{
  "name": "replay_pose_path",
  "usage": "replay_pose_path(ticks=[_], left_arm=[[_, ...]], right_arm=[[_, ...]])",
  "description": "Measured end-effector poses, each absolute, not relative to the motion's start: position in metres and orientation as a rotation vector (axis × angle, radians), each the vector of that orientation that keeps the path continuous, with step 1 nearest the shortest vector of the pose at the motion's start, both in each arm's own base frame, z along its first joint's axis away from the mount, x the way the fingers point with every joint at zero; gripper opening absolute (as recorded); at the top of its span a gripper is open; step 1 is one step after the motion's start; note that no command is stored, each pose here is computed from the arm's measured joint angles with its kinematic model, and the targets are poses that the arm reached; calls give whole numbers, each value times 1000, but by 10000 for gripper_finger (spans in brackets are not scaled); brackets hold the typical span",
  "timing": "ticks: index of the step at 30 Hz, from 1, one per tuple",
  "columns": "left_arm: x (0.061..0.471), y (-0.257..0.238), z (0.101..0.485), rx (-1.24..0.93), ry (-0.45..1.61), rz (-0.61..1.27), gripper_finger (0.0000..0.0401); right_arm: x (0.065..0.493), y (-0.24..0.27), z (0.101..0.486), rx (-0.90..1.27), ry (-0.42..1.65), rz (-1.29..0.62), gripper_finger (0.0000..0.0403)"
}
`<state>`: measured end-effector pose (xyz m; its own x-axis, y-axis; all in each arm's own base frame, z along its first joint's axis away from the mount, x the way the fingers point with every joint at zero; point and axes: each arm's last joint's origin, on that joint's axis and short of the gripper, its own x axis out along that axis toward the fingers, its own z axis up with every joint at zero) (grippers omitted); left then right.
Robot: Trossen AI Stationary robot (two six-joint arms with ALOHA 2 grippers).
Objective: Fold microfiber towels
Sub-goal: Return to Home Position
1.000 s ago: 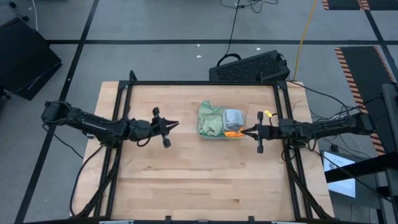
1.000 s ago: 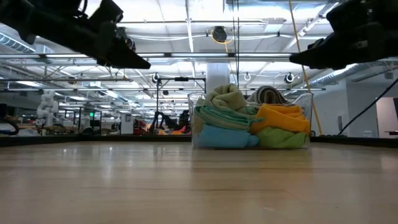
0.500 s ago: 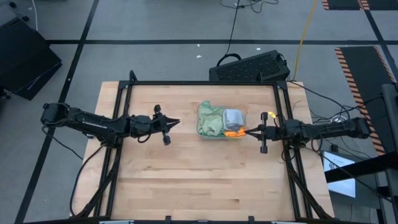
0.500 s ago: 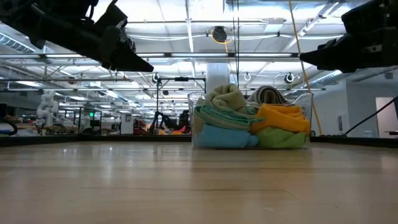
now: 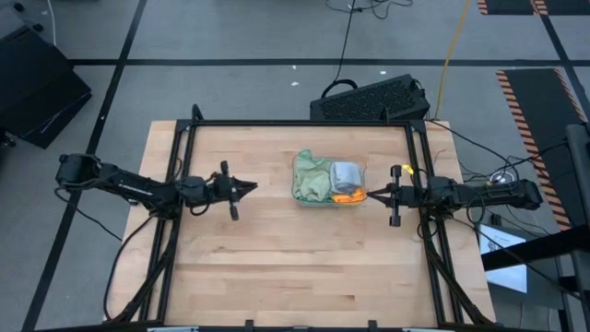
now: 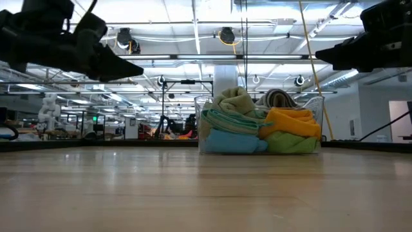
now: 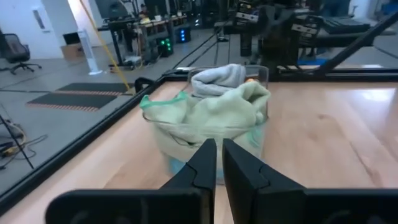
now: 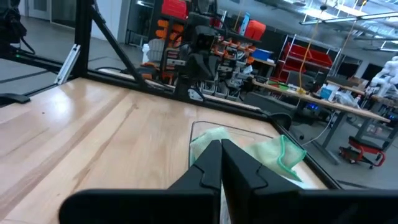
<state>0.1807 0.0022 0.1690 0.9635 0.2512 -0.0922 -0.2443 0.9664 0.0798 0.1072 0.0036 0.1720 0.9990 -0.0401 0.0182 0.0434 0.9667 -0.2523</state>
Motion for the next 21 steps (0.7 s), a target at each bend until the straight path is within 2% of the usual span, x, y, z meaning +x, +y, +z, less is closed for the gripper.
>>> replay_pose_path(ticks=[10,21], left_arm=[[153,0,164,54,13,240,30],[145,-2,164,89,-8,211,30]], right_arm=[[96,3,178,-284,-100,-53,0],[96,3,171,-297,-32,-43,0]])
